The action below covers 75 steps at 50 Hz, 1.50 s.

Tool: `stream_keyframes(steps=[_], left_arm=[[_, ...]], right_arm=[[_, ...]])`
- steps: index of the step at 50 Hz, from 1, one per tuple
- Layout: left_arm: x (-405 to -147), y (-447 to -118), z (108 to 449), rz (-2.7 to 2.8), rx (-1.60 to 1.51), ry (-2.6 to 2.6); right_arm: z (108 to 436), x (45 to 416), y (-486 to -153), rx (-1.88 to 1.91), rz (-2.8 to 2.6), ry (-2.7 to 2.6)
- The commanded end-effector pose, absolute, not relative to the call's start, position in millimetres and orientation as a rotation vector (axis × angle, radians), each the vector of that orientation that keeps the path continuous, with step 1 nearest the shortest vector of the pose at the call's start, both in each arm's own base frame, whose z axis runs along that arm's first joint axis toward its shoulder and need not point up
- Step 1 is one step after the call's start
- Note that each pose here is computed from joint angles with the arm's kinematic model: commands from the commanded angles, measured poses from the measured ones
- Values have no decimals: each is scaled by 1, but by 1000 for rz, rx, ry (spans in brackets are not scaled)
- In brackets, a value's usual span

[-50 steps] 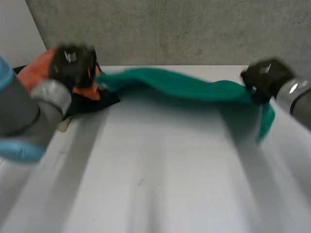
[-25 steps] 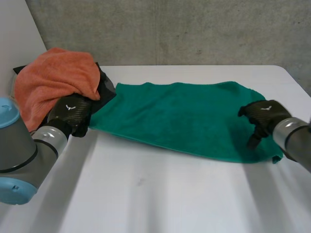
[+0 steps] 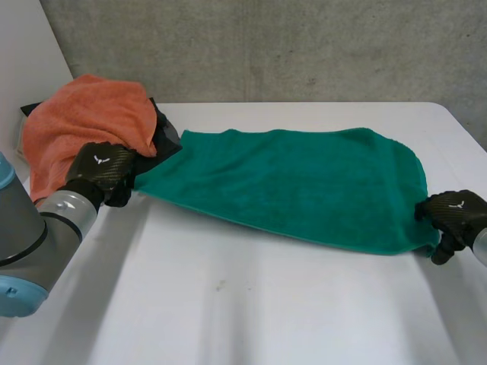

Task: Fold the laundry.

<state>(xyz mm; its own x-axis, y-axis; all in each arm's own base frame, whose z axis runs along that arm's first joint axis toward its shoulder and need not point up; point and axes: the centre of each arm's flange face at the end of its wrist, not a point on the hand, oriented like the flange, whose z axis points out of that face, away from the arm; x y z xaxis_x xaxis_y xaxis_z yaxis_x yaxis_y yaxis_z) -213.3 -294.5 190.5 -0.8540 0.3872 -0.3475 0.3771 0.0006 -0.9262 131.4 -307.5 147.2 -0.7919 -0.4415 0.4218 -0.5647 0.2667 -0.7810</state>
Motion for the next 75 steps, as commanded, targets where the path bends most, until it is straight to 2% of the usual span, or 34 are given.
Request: stream_keyframes(steps=[1,10,17,26,29,33,41,45,53,65,69,75], left_arm=[[-213,-294,190,2044,-841,-2223],[-208,-286,195,2022,-844,-2252],[-191,-254,203,1872,-944,-2406],[-173,-169,195,1255,-1539,-2596],[-175,-167,194,1236,-1645,-2555],[-190,-184,190,1326,-1661,-2508],[-218,-259,184,1623,-1491,-2573],[-235,-309,191,1863,-1388,-2552],[-267,-363,191,2136,-1338,-2403],[-297,-398,174,2292,-1385,-2333],[-298,-398,165,2271,-1370,-2364],[-301,-384,176,2249,-1308,-2331]], right_arm=[[139,137,-314,895,1622,-2446],[144,133,-327,824,1706,-2379],[175,122,-301,943,1470,-2437],[197,96,-262,1385,866,-2466],[196,96,-265,1433,842,-2394],[190,101,-284,1408,891,-2309],[187,117,-335,1236,1126,-2187],[186,128,-361,1129,1320,-2136],[180,145,-412,1005,1652,-1929],[160,172,-457,970,1830,-1726],[143,179,-457,1004,1793,-1783],[143,179,-453,1011,1781,-1813]])
